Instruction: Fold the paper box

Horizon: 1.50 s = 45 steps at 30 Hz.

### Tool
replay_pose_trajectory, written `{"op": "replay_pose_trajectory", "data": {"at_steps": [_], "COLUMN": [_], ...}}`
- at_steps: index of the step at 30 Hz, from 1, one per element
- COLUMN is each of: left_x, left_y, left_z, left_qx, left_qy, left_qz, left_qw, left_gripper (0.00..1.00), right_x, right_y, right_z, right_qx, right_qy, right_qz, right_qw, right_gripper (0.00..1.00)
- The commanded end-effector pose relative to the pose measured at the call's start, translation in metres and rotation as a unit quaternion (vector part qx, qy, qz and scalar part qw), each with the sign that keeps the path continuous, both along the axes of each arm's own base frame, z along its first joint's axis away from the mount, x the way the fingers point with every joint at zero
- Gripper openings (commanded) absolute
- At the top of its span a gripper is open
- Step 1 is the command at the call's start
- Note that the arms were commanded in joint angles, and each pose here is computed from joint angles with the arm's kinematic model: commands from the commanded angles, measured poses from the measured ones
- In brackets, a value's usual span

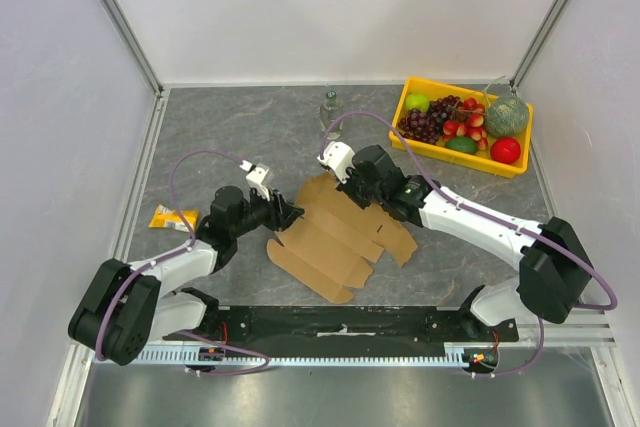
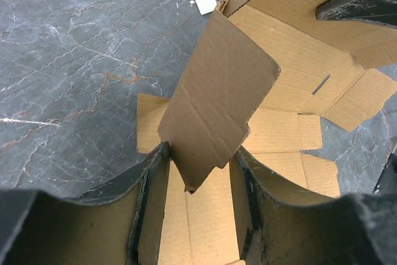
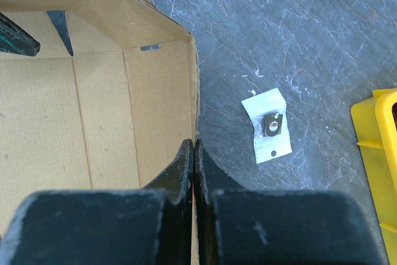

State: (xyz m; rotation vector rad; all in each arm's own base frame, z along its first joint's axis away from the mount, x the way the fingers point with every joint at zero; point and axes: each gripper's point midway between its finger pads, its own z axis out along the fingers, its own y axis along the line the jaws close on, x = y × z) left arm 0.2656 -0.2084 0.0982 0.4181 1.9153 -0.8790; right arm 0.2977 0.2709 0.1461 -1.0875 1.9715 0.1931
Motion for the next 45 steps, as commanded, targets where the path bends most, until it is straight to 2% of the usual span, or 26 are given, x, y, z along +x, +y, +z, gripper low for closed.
{"op": "replay_pose_trajectory", "data": {"at_steps": [1,7,9,16,20,33,41,45], "left_x": [0.004,0.004,0.002,-0.009,0.0,0.05,0.066,0.07], "left_y": [0.003,0.03,0.035,0.021,0.017,-0.012,-0.001,0.001], "left_z": [0.005,-0.005,-0.001,0.025,0.029,-0.01,-0.037,-0.043], "left_qx": [-0.024,-0.031,-0.035,-0.058,-0.044,0.014,0.072,0.076], "left_qy": [0.002,0.025,0.017,-0.034,-0.044,0.025,0.05,0.064], "left_qz": [0.033,0.127,0.138,0.077,0.069,0.035,0.065,0.079], "left_qw": [0.999,0.991,0.99,0.995,0.996,0.999,0.994,0.992], "left_gripper": [0.5,0.51,0.53,0.53,0.53,0.53,0.53,0.53], "right_x": [0.005,0.007,0.008,0.013,0.013,0.018,0.027,0.029], "right_y": [0.002,-0.003,-0.005,-0.001,0.002,-0.004,-0.01,-0.013], "right_z": [0.018,0.008,0.005,-0.013,-0.02,-0.044,-0.072,-0.076], "right_qx": [0.024,0.008,0.003,-0.007,-0.005,-0.024,-0.027,-0.017], "right_qy": [-0.027,-0.019,-0.018,0.005,0.014,0.021,0.041,0.052], "right_qz": [-0.007,-0.023,-0.031,-0.048,-0.049,-0.073,-0.094,-0.098], "right_qw": [0.999,1.0,0.999,0.999,0.999,0.997,0.994,0.994], "right_gripper": [0.0,0.0,0.0,0.0,0.0,0.0,0.0,0.0]}}
